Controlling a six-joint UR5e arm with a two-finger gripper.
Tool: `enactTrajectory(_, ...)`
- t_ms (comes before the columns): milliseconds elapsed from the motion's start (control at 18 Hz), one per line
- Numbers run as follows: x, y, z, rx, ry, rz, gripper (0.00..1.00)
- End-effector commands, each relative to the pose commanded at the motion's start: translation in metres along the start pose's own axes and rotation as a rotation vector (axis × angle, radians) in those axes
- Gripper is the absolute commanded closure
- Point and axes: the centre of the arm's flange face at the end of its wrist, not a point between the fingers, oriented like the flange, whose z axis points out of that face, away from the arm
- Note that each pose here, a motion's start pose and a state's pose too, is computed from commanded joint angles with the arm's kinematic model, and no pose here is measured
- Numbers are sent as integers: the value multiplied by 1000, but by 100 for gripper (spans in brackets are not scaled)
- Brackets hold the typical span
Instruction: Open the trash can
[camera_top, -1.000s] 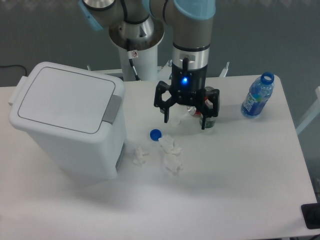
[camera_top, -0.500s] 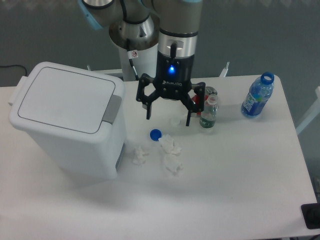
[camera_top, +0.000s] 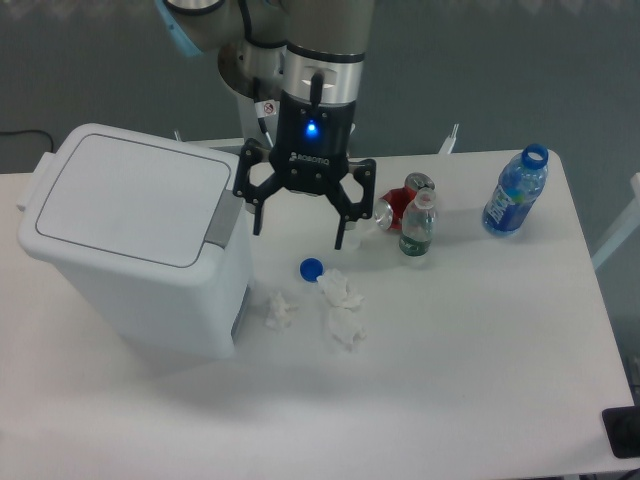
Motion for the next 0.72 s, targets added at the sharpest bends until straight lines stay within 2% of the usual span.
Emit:
enactTrajectory(278, 7, 3, 7, -4, 30, -35, 0)
enactTrajectory(722, 5, 7, 9, -13, 31, -37, 0)
